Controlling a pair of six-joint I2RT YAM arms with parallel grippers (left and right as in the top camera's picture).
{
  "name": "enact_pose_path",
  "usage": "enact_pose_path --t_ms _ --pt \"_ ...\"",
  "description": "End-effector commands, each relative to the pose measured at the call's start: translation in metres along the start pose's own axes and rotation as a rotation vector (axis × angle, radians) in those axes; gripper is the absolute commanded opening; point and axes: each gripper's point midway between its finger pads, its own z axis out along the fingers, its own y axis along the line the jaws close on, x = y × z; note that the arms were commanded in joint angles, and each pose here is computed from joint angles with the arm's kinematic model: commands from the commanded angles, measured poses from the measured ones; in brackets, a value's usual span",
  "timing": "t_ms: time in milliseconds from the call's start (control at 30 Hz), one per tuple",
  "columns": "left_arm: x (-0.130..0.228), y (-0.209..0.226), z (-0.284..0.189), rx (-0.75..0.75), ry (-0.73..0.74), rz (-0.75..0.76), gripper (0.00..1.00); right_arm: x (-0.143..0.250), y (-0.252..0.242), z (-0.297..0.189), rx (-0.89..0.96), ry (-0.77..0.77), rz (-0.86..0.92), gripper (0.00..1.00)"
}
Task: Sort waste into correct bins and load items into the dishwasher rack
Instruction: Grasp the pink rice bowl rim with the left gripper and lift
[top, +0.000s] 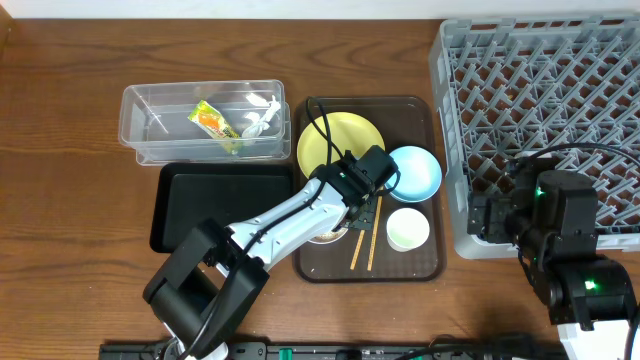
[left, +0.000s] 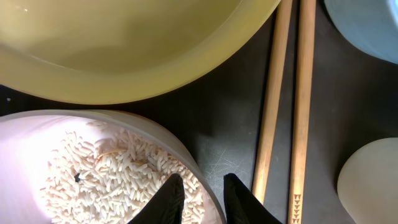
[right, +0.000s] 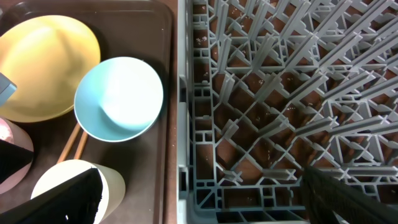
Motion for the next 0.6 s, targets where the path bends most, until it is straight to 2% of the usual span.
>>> enact_pose_path --t_ms 0,233,400,567 --pt "0.011 0.001 0.008 -0.016 0.035 0.010 0.25 -0.007 -0.001 -0.005 0.006 -0.021 0.015 0.99" --pt "0.018 -0.006 0.009 -0.008 0.051 0.031 0.06 -0.007 -0.001 -0.005 0.006 -0.020 0.015 0.99" --pt "0.018 -0.004 -0.001 -0.011 0.054 0.029 0.06 -0.006 -0.001 -0.005 0.007 -0.015 0.015 0.99" --pt "0.009 -0.002 -0.039 0.019 0.003 0.024 0.06 -0.006 -0.001 -0.005 0.007 -0.014 0.015 0.99"
